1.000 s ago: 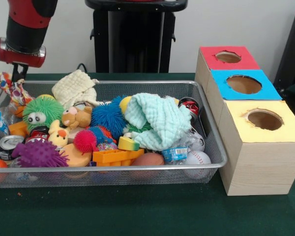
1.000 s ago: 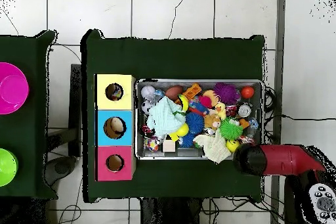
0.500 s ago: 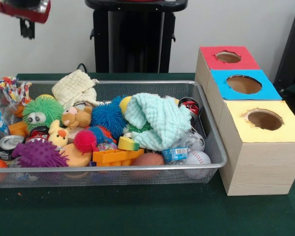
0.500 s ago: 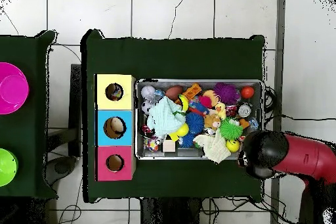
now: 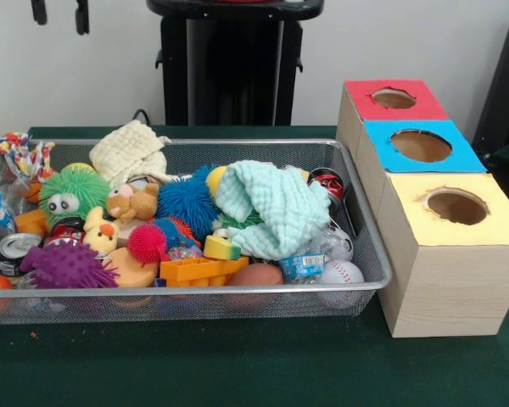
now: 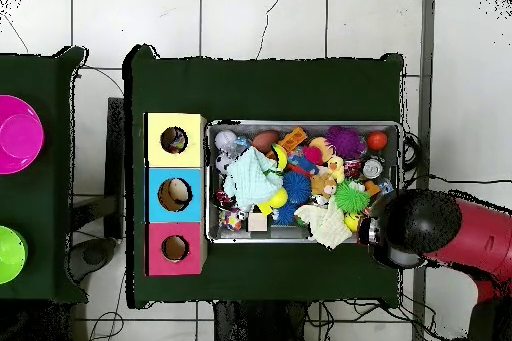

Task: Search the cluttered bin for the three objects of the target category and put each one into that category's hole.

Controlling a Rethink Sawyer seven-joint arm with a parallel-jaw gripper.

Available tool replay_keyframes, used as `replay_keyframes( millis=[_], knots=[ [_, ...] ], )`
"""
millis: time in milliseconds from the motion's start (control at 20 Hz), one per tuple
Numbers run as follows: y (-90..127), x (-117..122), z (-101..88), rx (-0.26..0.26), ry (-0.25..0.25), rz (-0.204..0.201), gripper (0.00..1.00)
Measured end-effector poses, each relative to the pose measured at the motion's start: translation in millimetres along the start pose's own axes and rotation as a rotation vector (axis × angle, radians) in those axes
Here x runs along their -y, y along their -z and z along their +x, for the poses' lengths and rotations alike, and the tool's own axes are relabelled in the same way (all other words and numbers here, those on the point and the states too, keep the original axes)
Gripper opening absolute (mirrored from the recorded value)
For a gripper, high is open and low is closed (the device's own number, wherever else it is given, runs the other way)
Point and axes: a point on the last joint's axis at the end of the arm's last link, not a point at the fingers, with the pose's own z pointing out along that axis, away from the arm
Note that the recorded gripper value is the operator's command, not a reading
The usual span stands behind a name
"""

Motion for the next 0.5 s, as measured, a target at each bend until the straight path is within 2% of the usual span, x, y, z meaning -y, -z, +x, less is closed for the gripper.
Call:
replay_keyframes(
  millis=[150, 250, 450, 500],
  knots=[
    [-2, 3, -7.8, 0.072, 0.007, 0.014, 1.00],
    [-19, 17, -18.9, 0.167, 0.023, 0.056, 1.00],
    [-57, 44, -30.1, 0.297, 0.056, 0.120, 1.00],
    [-62, 46, -30.9, 0.311, 0.060, 0.125, 1.00]
  ],
)
